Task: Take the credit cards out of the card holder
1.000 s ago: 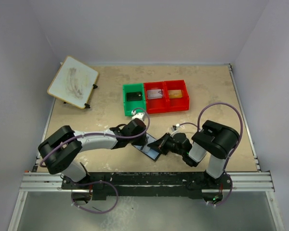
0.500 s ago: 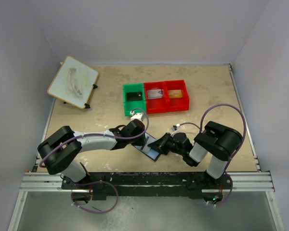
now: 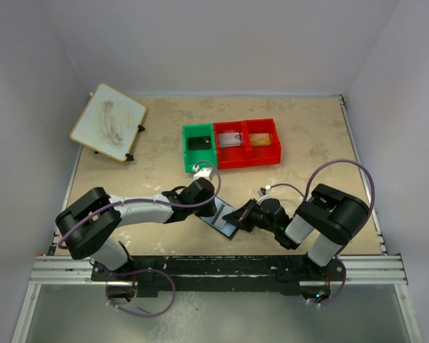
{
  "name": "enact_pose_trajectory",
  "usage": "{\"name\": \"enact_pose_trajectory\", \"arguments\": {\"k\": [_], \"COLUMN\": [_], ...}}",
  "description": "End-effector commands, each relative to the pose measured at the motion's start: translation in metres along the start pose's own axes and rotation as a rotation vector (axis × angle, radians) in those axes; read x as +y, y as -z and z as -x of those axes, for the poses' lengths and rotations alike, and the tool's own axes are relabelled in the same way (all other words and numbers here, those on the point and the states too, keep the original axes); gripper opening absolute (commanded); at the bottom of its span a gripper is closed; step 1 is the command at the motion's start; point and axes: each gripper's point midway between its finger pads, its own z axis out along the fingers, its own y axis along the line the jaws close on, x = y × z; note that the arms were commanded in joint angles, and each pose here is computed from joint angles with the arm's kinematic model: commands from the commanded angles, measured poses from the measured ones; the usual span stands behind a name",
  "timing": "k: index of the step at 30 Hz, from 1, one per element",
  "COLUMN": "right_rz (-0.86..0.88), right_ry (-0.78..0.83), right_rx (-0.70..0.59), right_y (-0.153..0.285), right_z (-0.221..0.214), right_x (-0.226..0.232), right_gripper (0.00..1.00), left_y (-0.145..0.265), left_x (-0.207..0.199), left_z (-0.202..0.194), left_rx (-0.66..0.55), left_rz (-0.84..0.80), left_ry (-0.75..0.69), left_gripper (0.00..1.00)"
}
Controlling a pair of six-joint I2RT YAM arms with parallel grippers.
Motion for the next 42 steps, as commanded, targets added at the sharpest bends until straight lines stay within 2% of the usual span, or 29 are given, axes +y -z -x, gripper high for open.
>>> {"name": "enact_pose_trajectory", "arguments": {"k": [1, 7, 12, 14, 18, 21, 28, 36, 42], "right_rz": [-0.069, -0.052, -0.014, -0.013, -0.017, -0.024, -0.052, -0.149, -0.083], "right_ry": [-0.003, -0.012, -0.008, -0.027, -0.034, -0.033, -0.004, 0.192, 0.363], "right_rx": [-0.011, -0.009, -0.004, -0.020, -0.035, -0.037, -0.055, -0.096, -0.283], "right_y": [0.009, 0.003, -0.007, -0.009, -0.008, -0.008, 0.007, 0.028, 0.067], "right_z": [0.001, 0.002, 0.003, 0.006, 0.009, 0.011, 0.012, 0.023, 0.055], "right_x": [-0.022, -0.017, -0.007, -0.007, -0.010, -0.012, -0.018, -0.005, 0.046], "right_gripper": [0.00, 0.00, 0.12, 0.14, 0.11, 0.00, 0.00, 0.00, 0.00], "left_y": [-0.003, -0.002, -0.001, 0.000, 0.001, 0.001, 0.002, 0.002, 0.004], "left_x": [0.026, 0.026, 0.026, 0.026, 0.026, 0.026, 0.027, 0.025, 0.016], "left_z": [-0.022, -0.022, -0.025, -0.026, -0.026, -0.025, -0.022, -0.016, -0.011], "left_rx": [0.063, 0.063, 0.067, 0.071, 0.068, 0.063, 0.050, 0.024, 0.017], "left_rz": [0.100, 0.095, 0.088, 0.087, 0.085, 0.084, 0.093, 0.095, 0.058], "left_ry": [-0.039, -0.039, -0.046, -0.048, -0.047, -0.045, -0.042, -0.036, -0.029], "left_gripper": [0.18, 0.17, 0.17, 0.17, 0.16, 0.16, 0.16, 0.15, 0.15]}}
